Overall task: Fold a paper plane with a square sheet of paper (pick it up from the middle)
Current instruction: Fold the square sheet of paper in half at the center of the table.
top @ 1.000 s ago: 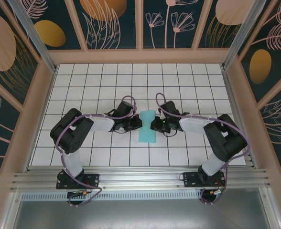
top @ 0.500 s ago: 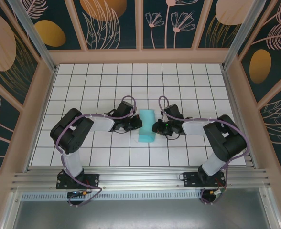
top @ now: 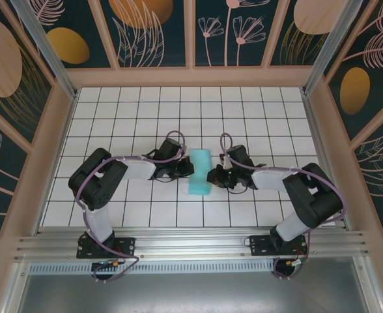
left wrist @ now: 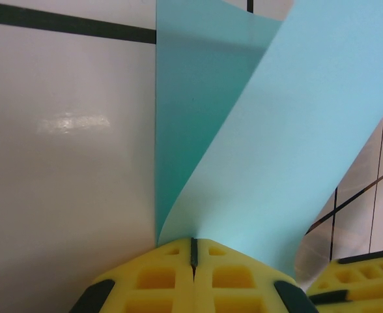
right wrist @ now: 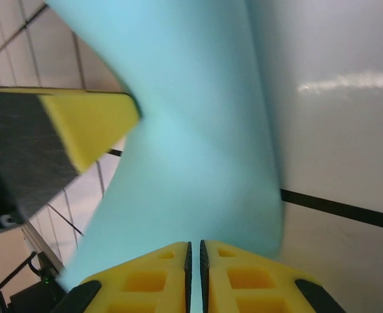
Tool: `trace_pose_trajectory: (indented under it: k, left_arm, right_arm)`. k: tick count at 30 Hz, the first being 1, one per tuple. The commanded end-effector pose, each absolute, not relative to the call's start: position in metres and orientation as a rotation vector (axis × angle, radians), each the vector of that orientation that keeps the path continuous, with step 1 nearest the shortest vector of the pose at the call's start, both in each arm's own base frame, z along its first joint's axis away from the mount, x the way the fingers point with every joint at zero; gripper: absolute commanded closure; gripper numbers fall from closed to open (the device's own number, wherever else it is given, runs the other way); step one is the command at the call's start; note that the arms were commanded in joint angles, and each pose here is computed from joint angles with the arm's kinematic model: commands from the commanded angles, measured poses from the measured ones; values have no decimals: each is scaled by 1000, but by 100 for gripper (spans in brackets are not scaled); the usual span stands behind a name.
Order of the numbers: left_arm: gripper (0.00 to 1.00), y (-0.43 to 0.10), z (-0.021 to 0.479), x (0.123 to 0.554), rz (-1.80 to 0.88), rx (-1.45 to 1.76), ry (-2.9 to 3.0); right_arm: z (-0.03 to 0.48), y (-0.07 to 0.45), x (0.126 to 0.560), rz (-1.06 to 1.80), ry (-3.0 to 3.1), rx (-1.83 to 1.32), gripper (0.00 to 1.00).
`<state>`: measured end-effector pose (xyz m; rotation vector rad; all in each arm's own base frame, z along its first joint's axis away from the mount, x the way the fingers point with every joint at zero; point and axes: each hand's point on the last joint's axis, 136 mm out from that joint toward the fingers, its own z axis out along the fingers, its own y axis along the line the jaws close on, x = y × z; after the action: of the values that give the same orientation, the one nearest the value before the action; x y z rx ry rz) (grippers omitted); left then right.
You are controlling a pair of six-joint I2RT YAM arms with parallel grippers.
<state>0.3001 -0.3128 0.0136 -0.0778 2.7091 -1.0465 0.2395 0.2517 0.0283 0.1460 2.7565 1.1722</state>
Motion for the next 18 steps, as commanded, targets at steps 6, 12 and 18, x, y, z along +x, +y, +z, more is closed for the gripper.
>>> trace_pose_trajectory:
  k: [6,12,18]
  left_arm:
    - [100,-290,-29,277,-876,-100,2861]
    - [100,-291,-29,278,-880,-96,2862]
    - [100,-290,-30,277,-876,-96,2865]
  right_arm:
    - [-11,232,218,1044,2891,220,84]
    - [28,246,229,1145,2794,160,84]
    - [53,259,228,1279,2719,122,84]
